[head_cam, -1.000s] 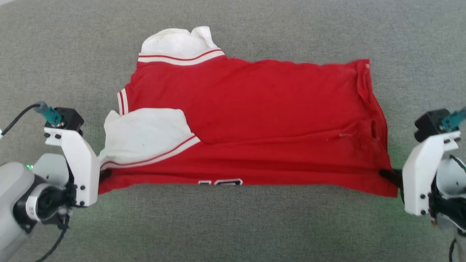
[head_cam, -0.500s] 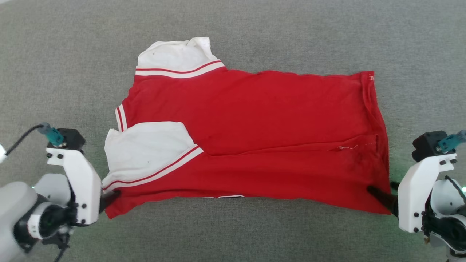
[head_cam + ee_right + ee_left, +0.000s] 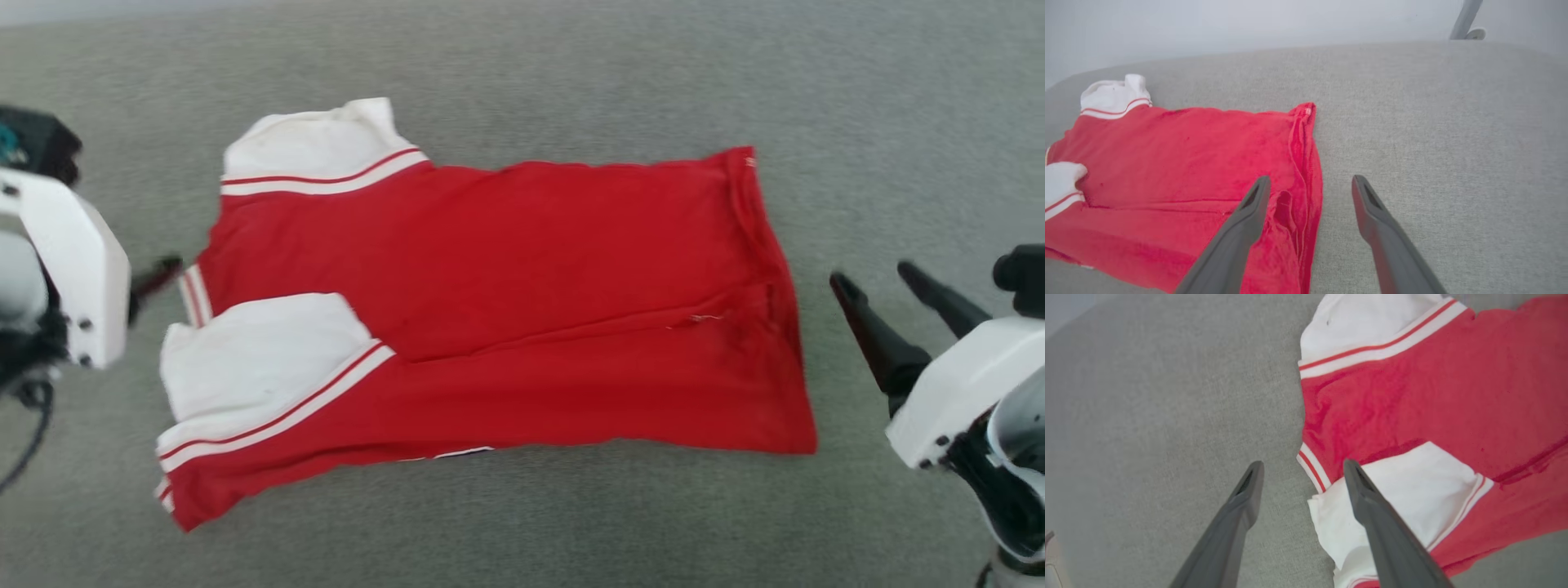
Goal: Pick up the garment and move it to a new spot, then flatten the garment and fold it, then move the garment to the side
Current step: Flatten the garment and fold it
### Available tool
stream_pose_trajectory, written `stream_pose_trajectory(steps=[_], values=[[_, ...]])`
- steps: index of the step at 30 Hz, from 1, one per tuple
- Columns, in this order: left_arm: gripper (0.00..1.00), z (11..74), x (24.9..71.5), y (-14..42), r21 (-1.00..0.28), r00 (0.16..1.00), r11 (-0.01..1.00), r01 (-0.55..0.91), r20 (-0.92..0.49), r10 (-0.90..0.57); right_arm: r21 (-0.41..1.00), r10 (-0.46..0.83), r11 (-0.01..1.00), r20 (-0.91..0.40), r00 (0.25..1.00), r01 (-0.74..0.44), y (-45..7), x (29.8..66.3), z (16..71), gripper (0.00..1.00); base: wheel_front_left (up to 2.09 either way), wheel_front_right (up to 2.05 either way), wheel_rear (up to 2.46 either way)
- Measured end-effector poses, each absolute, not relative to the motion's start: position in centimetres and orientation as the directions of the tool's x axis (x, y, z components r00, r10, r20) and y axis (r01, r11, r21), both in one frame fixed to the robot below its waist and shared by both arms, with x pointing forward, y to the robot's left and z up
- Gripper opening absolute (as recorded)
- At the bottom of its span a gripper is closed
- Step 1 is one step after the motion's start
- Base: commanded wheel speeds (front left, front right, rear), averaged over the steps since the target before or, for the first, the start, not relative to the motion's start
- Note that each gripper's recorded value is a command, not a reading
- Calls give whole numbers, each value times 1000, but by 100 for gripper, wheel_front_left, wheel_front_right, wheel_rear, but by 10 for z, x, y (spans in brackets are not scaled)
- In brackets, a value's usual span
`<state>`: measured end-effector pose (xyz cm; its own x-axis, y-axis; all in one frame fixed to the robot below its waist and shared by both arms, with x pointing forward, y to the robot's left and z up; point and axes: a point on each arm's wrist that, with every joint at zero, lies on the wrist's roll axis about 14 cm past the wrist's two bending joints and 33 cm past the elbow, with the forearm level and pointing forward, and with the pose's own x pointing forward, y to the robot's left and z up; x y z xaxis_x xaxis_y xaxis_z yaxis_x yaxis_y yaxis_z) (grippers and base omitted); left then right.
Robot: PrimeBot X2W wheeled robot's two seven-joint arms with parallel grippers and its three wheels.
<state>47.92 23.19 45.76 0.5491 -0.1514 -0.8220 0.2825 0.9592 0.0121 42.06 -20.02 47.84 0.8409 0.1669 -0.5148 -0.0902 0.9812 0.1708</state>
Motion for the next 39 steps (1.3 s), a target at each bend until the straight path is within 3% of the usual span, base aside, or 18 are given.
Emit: stream_pose_trajectory(steps=[5, 10, 19, 27, 28, 35, 39], values=[[100, 469, 530, 218, 39, 618, 940, 338, -763, -191, 135, 75, 990, -283, 956, -38, -215, 433, 515, 100, 0, 0, 0], [100, 467, 574, 199, 28, 643, 929, 369, -729, -233, 107, -21, 994, -133, 991, 36, -231, 433, 528, 100, 0, 0, 0], [100, 417, 605, 169, -7, 530, 917, 399, -814, -237, 98, -60, 992, -134, 989, 73, -236, 430, 507, 100, 0, 0, 0], [100, 370, 609, 168, -48, 425, 947, 318, -885, -188, 113, 7, 993, -182, 983, 13, -217, 450, 489, 100, 0, 0, 0], [0, 367, 609, 165, -67, 414, 949, 309, -889, -197, 116, 23, 993, -200, 979, 0, -213, 455, 485, 100, 0, 0, 0], [0, 363, 609, 157, -93, 387, 940, 327, -895, -223, 103, 160, 986, -395, 905, -129, -188, 493, 451, 100, 0, 0, 0], [0, 365, 609, 155, -95, 392, 936, 340, -890, -233, 87, 201, 979, -527, 826, -183, -181, 516, 430, 100, 0, 0, 0]])
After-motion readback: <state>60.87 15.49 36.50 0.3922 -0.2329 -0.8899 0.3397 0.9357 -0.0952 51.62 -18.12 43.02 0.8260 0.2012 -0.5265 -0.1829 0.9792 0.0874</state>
